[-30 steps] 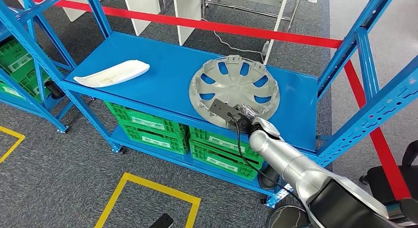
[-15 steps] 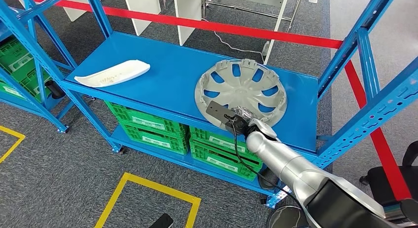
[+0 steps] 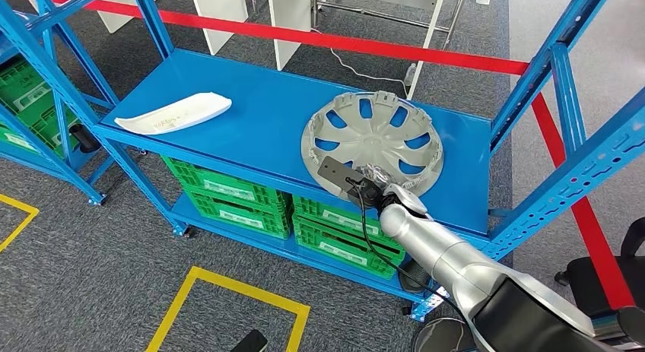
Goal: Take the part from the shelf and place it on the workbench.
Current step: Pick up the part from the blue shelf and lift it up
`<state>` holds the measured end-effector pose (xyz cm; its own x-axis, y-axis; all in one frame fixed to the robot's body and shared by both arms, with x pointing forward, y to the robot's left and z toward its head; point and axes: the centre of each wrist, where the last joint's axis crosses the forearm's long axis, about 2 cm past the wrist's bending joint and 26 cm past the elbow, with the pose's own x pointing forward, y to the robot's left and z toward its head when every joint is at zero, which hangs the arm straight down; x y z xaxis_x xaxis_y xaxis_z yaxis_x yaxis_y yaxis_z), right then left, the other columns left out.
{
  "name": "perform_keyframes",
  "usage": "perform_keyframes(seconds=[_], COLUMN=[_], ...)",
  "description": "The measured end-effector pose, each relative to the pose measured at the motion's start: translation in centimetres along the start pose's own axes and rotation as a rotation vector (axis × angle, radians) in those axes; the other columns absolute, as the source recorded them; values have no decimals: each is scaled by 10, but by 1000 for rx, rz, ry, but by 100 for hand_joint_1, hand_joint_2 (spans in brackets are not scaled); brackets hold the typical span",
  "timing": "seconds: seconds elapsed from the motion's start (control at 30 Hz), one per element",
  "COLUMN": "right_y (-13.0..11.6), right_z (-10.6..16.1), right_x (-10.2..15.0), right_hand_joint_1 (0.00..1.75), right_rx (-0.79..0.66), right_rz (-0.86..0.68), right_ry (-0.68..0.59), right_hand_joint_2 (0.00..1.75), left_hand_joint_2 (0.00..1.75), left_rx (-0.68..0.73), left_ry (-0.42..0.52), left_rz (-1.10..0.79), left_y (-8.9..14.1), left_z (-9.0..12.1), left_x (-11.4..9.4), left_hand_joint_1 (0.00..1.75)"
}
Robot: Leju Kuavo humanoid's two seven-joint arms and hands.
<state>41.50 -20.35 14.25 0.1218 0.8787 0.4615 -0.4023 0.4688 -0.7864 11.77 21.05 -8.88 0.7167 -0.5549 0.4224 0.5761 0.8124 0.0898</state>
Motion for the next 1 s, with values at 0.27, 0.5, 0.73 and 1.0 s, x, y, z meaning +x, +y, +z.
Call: perform_keyframes(seconds=[0.27, 0.5, 0.73, 1.0], right_y=[-1, -18, -34, -40], right_z=[0, 0, 6, 13], right_x=[0, 10, 32, 48], right_hand_joint_1=[175, 175, 175, 175], right_rx=[-59, -139, -193, -234], right_rz=[-33, -92, -135, -158], right_ry=[-20, -70, -164, -268], right_hand_joint_2=[175, 175, 175, 175], left_hand_joint_2=[0, 0, 0, 0], left_rx=[-1, -1, -1, -1], left_ry=[-1, -6, -16, -22], left_rz=[6, 13, 20, 29], left_y=[0, 0, 0, 0], left_z=[0, 0, 0, 0], left_x=[0, -1, -2, -2], left_hand_joint_1=[0, 0, 0, 0])
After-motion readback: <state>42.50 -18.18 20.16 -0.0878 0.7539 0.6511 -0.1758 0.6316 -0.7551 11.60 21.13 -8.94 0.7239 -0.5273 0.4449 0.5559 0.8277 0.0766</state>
